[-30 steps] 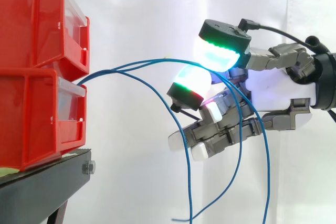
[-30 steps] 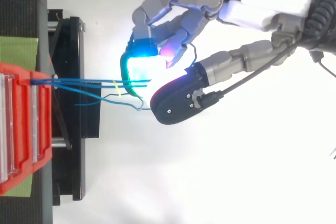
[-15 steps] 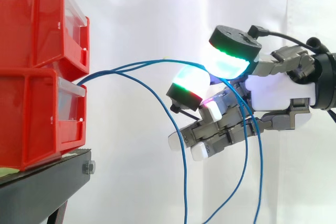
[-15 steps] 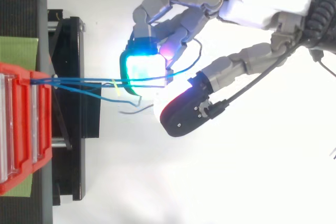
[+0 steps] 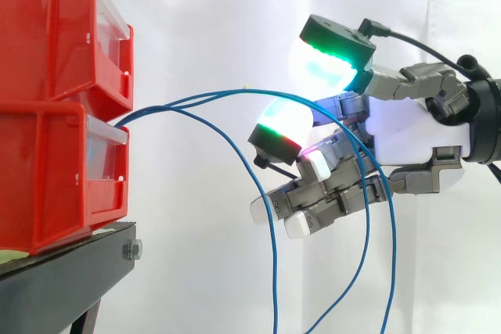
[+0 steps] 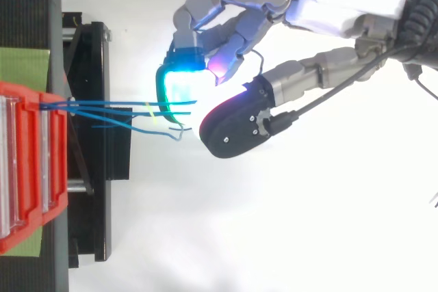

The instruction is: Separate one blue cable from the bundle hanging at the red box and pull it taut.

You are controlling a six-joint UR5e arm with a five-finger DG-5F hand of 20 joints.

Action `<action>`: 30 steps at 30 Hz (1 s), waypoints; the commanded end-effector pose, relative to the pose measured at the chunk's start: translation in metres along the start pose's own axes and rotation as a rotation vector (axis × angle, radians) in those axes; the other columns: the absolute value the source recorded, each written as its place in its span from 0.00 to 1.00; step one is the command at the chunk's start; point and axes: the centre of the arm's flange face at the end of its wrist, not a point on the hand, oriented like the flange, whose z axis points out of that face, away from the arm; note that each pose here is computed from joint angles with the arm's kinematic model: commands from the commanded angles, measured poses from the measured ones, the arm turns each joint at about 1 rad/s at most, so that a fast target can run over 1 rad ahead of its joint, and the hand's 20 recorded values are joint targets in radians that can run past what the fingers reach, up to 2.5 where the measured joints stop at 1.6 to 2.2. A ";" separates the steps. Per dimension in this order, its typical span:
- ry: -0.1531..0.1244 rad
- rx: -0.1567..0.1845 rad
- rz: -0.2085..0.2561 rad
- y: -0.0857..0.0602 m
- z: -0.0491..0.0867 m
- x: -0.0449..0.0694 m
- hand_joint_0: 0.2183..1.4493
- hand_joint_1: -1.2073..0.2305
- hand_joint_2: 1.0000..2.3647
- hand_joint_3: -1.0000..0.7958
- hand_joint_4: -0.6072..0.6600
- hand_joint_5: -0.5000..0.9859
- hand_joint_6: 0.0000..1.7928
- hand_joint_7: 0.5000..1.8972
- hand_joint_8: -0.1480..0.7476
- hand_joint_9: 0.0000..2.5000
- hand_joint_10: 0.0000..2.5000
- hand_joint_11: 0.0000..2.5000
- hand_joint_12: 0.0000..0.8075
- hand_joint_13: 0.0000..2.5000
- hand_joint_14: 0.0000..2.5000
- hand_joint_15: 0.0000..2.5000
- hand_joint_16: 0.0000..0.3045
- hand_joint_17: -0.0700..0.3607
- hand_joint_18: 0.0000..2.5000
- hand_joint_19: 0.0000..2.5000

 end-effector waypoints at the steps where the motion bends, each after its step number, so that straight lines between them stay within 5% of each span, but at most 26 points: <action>1: 0.001 0.000 0.000 0.000 0.000 0.001 0.32 0.39 0.00 0.28 0.54 0.22 0.50 0.41 0.49 0.42 0.01 0.29 0.36 0.23 0.00 0.09 0.12 0.35 0.20 0.14; 9: 0.003 0.002 -0.001 0.000 0.000 0.001 0.36 0.28 0.01 0.37 0.51 0.21 0.51 0.43 0.49 0.41 0.01 0.28 0.37 0.23 0.00 0.09 0.12 0.35 0.20 0.14; 20: -0.001 0.002 0.000 0.000 0.000 0.000 0.44 0.22 0.00 0.28 0.49 0.20 0.52 0.41 0.46 0.40 0.01 0.29 0.37 0.23 0.00 0.08 0.12 0.35 0.21 0.13; 30: 0.000 0.003 -0.001 0.000 0.000 0.000 0.23 0.24 0.00 0.28 0.55 0.22 0.51 0.38 0.50 0.41 0.01 0.29 0.38 0.23 0.00 0.09 0.13 0.37 0.21 0.14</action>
